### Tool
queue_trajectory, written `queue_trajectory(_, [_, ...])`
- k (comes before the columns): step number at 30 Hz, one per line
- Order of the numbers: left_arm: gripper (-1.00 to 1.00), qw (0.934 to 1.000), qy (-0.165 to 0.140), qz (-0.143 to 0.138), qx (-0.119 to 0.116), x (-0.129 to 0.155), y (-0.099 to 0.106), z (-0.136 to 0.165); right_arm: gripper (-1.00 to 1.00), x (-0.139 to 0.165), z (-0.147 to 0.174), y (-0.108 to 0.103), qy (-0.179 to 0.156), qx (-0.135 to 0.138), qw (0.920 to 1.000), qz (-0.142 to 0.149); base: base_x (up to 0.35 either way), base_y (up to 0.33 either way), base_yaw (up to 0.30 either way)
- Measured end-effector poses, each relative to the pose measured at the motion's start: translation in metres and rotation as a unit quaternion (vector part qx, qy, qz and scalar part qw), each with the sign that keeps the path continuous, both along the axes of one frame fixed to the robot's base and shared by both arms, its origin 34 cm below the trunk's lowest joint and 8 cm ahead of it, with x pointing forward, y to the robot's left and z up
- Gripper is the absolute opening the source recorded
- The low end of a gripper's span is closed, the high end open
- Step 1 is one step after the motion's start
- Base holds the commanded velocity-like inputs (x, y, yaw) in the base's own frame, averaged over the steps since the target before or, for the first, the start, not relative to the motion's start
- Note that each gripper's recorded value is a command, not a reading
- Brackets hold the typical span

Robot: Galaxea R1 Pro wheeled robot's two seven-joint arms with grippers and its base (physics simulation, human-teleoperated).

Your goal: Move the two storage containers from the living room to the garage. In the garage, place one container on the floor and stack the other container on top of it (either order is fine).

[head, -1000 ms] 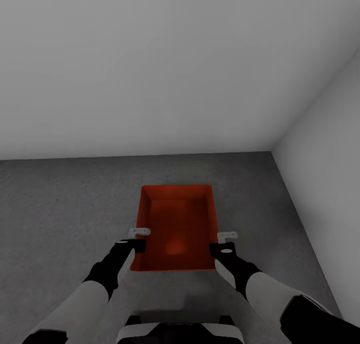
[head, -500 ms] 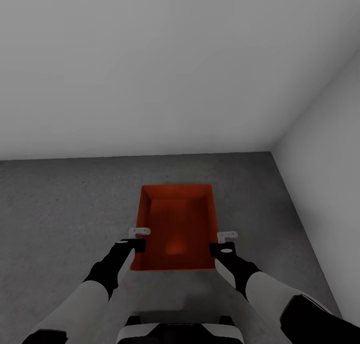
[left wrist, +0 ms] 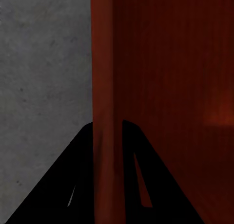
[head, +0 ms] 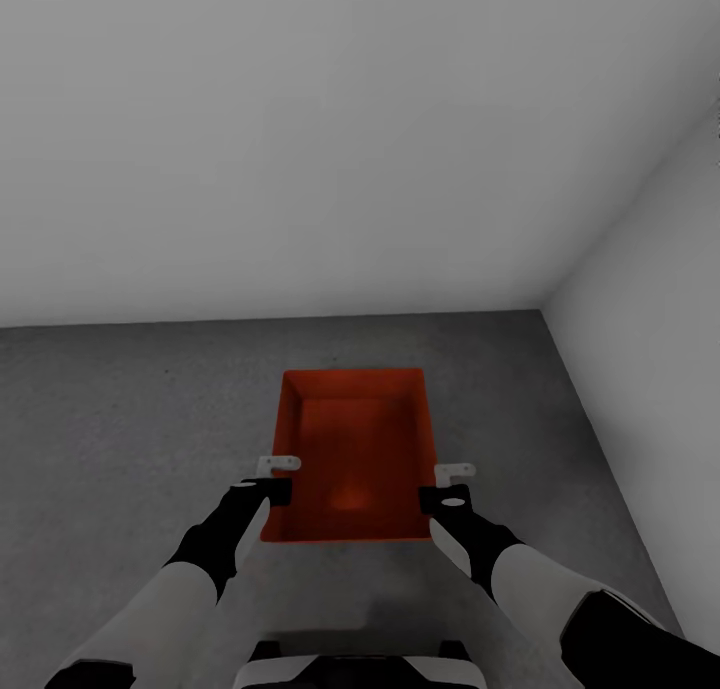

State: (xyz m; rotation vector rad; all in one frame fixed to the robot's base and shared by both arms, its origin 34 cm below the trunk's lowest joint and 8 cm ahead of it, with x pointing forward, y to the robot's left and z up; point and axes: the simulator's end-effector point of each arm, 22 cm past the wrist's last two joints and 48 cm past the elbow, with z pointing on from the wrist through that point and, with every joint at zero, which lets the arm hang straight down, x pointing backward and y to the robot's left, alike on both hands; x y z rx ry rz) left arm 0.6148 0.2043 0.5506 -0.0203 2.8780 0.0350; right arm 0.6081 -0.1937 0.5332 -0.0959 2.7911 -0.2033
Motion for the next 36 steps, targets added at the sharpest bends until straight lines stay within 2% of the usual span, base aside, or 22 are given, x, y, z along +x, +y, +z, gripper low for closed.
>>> queue_trajectory(36, [-1.00, 1.0000, -0.008, 0.000, 0.000, 0.0065, 0.0000, 0.0080, -1.00, 0.0068, 0.0079, 0.0000, -0.008, 0.000, 1.0000, 0.000, 0.000, 0.000, 0.000])
